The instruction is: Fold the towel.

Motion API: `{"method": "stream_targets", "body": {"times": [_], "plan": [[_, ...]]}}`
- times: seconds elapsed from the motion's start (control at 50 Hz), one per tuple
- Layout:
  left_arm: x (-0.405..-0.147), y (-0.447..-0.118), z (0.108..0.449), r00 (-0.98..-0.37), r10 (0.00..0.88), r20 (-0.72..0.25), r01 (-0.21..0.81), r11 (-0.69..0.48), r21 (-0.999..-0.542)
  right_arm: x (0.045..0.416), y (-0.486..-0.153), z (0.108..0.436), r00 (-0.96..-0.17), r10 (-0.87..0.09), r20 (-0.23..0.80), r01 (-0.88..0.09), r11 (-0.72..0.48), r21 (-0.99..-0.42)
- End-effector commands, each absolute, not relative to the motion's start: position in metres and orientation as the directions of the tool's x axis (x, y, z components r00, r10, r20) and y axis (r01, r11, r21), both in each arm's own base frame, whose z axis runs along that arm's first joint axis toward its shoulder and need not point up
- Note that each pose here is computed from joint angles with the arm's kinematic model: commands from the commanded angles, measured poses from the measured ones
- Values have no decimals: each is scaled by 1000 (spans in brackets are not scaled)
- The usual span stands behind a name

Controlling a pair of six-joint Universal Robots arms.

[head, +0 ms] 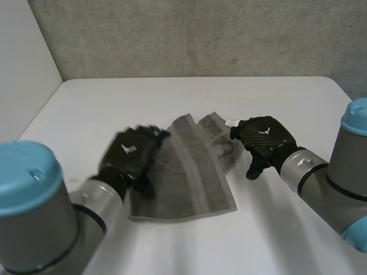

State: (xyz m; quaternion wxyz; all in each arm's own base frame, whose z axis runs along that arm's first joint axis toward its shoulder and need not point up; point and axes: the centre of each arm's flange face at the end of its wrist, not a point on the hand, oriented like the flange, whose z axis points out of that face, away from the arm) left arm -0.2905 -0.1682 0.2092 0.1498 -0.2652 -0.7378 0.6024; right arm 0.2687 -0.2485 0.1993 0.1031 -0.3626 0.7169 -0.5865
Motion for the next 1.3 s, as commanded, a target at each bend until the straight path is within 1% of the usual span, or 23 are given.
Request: {"method": "stream_targets", "body": {"times": [0.02, 0.06, 0.12, 0.18, 0.22, 0.24, 0.28, 0.3, 0.32, 0.34, 0.38, 0.4, 0.44, 0.46, 0.48, 0.5, 0.54, 0.56, 0.6, 0.72, 0.82, 1.2, 1.3], "plan": [[-310, -141, 171, -677, 690, -254, 413, 71, -908, 267, -251, 199, -719, -634, 285, -403, 45, -914], [-317, -139, 161, -649, 708, -280, 435, 44, -899, 266, -253, 200, -723, -627, 289, -405, 46, -913], [-321, -139, 156, -638, 715, -288, 439, 31, -898, 264, -255, 200, -727, -622, 289, -404, 47, -914], [-332, -138, 150, -615, 725, -311, 441, -11, -897, 260, -259, 200, -735, -613, 291, -403, 50, -914], [-343, -139, 144, -589, 731, -344, 448, -59, -892, 257, -263, 200, -744, -601, 292, -401, 53, -914], [-343, -139, 144, -589, 731, -344, 448, -59, -892, 257, -263, 200, -744, -601, 292, -401, 53, -914], [-354, -146, 142, -567, 729, -383, 457, -108, -883, 255, -266, 200, -749, -594, 293, -402, 56, -914], [-354, -146, 142, -567, 729, -383, 457, -108, -883, 254, -266, 200, -749, -594, 293, -402, 56, -914], [-361, -150, 140, -550, 736, -394, 458, -129, -879, 254, -268, 200, -751, -591, 294, -401, 56, -914], [-361, -150, 140, -550, 736, -394, 458, -129, -879, 252, -270, 202, -755, -586, 295, -400, 56, -915], [-376, -155, 138, -501, 771, -393, 442, -163, -882, 252, -271, 202, -757, -583, 296, -400, 54, -915], [-376, -155, 138, -501, 771, -393, 442, -163, -882, 252, -271, 202, -757, -583, 296, -400, 54, -915], [-390, -157, 135, -438, 817, -376, 427, -179, -886, 250, -274, 203, -762, -575, 296, -398, 57, -916], [-390, -157, 135, -437, 817, -376, 427, -179, -886, 249, -274, 203, -762, -575, 296, -398, 57, -916], [-396, -159, 133, -408, 837, -365, 427, -179, -887, 248, -276, 203, -766, -570, 297, -397, 56, -916], [-396, -159, 133, -408, 837, -365, 427, -179, -887, 247, -277, 203, -768, -568, 295, -396, 60, -916], [-407, -164, 129, -372, 858, -353, 444, -169, -880, 247, -279, 203, -770, -565, 296, -395, 60, -917], [-407, -164, 129, -372, 858, -353, 444, -169, -880, 247, -279, 203, -770, -565, 296, -395, 60, -917], [-414, -170, 127, -351, 868, -350, 467, -162, -869, 247, -279, 203, -770, -565, 295, -396, 61, -916], [-421, -179, 121, -329, 872, -364, 503, -165, -849, 247, -279, 202, -769, -568, 295, -398, 62, -915], [-424, -187, 118, -304, 857, -415, 522, -214, -825, 247, -279, 198, -768, -570, 292, -400, 70, -914], [-425, -193, 117, -290, 862, -416, 554, -203, -807, 247, -280, 193, -765, -576, 287, -403, 82, -911], [-420, -202, 118, -286, 845, -452, 580, -223, -784, 247, -280, 193, -765, -577, 287, -404, 83, -911]]}}
